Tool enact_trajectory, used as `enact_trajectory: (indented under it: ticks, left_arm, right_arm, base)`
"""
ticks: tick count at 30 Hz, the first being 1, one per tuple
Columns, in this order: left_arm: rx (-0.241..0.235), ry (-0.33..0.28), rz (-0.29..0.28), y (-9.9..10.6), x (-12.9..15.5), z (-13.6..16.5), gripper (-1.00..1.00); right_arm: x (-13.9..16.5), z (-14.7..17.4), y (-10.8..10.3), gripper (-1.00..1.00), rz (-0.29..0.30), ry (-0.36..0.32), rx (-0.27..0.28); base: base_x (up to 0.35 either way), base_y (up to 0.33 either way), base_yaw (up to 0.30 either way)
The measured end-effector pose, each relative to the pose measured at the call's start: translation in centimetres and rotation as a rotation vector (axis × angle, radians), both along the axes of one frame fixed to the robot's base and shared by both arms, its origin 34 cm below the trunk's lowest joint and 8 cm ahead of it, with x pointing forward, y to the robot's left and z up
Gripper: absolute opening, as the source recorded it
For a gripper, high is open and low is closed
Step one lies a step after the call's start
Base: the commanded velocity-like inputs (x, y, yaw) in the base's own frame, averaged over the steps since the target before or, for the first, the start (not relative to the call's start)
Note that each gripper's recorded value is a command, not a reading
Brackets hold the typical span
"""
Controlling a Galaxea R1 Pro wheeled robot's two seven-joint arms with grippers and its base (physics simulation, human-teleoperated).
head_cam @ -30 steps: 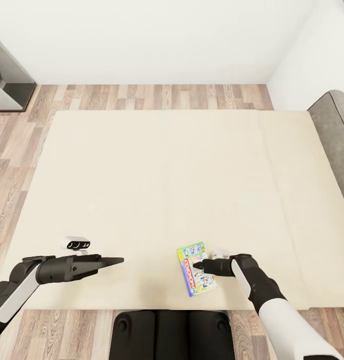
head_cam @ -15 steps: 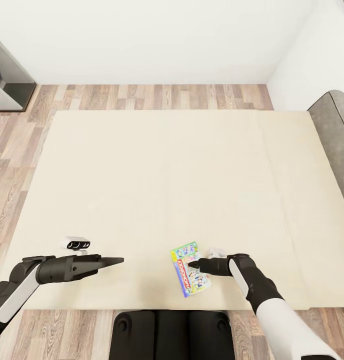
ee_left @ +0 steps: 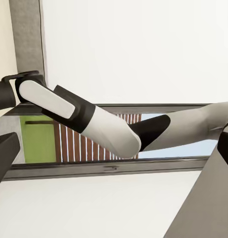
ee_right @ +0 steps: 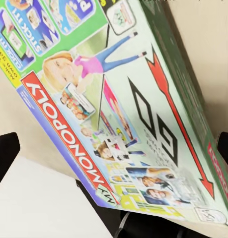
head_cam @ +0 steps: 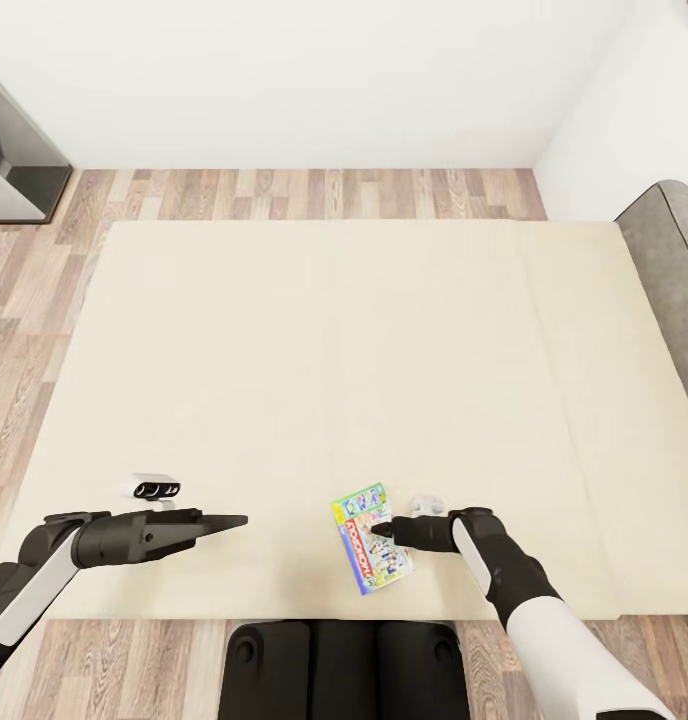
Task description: Put all the toys in the child's room - the three board games (two on the bed and one on the table), the two jigsaw puzzles on the table, and the tennis ball on the table - inside the toy box on the table in the child's room.
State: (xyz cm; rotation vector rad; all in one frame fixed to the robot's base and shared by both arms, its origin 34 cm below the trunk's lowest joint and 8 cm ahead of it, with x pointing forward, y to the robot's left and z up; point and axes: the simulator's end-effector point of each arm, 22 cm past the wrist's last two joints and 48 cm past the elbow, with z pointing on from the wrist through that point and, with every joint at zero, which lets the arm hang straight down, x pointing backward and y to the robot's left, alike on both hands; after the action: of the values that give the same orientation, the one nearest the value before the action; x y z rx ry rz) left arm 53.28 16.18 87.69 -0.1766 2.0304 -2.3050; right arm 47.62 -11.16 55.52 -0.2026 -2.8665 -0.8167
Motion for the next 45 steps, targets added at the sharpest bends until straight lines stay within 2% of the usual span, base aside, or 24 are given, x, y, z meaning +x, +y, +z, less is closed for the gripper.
enact_trajectory:
  ticks: [13,23,29,37,45]
  left_arm:
    - [0.001,0.0,-0.001,0.0,0.0,0.0,1.0]
    - [0.002,0.0,-0.001,0.0,0.0,0.0,1.0]
    - [0.0,0.0,0.0,0.0,0.0,0.0,1.0]
    - [-0.001,0.0,0.0,-0.1,0.0,0.0,1.0]
    - [-0.001,0.004,0.0,-0.1,-0.1,-0.2,1.0]
  right_arm:
    - [0.1,-0.2,-0.3,1.0,0.004,-0.009,-0.014]
    - [1.2,-0.4,-0.3,1.0,-0.001,-0.064,-0.021]
    - [1.3,-0.5,-0.4,1.0,0.0,-0.069,-0.032]
    - [1.2,-1.0,-1.3,1.0,0.005,-0.067,-0.077]
    - [1.0,-1.2,-1.3,1.0,0.005,-0.062,-0.082]
  base:
    - [0.0,0.0,0.0]
    - [0.0,0.0,0.0]
    - [0.0,0.0,0.0]
    - [0.0,0.0,0.0]
    - [0.0,0.0,0.0]
